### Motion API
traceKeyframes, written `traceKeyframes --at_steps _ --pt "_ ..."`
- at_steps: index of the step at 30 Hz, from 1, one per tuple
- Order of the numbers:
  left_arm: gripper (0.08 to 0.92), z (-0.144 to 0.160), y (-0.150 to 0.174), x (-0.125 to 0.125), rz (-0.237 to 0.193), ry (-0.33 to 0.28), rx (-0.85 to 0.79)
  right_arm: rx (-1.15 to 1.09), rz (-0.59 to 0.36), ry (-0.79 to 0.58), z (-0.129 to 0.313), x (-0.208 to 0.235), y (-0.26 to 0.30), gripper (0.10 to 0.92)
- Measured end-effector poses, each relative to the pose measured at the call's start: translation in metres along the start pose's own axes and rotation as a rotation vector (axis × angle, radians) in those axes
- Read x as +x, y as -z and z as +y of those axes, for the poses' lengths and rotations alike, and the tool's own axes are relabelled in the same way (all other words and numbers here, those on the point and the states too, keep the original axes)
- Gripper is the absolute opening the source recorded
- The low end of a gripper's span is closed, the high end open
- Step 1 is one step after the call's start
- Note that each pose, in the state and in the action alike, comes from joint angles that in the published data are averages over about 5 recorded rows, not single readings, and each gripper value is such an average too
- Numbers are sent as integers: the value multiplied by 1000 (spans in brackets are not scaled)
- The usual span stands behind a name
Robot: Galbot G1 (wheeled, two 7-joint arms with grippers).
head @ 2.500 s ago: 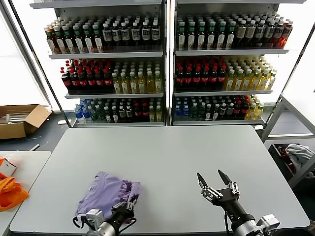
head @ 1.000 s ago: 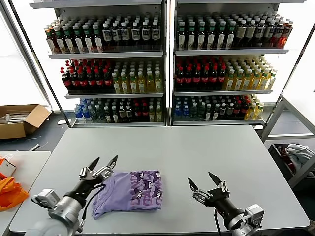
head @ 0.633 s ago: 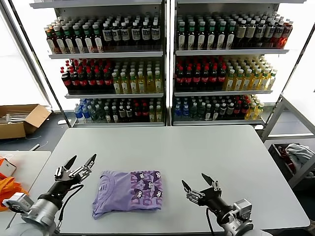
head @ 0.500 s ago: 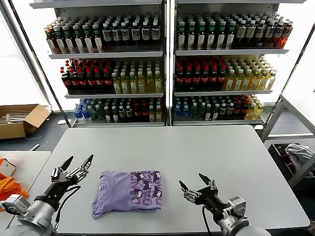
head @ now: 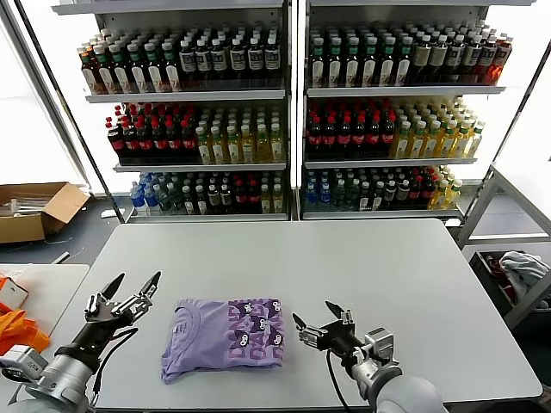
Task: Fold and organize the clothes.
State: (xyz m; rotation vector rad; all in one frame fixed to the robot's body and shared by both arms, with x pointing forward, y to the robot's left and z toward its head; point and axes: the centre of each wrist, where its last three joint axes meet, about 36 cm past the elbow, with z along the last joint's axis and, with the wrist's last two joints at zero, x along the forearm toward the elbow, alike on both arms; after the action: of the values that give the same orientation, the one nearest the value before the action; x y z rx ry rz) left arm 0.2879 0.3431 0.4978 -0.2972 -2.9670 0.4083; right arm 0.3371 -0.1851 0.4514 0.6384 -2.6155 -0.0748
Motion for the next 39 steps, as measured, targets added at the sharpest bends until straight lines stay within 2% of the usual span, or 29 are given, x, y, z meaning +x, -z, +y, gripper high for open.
traceKeyframes --at_steps 16,19,30,39 --pt "823 -21 -13 -2 16 -35 4 -111 73 73 45 -28 -20 806" --pt "823 -24 -16 -2 20 -38 9 -118 87 82 51 -30 -23 741" --pt "823 -31 -24 -5 21 -38 38 -129 120 77 57 -29 -31 420" --pt "823 -24 -26 -8 16 -6 57 -139 122 66 50 -17 -36 162"
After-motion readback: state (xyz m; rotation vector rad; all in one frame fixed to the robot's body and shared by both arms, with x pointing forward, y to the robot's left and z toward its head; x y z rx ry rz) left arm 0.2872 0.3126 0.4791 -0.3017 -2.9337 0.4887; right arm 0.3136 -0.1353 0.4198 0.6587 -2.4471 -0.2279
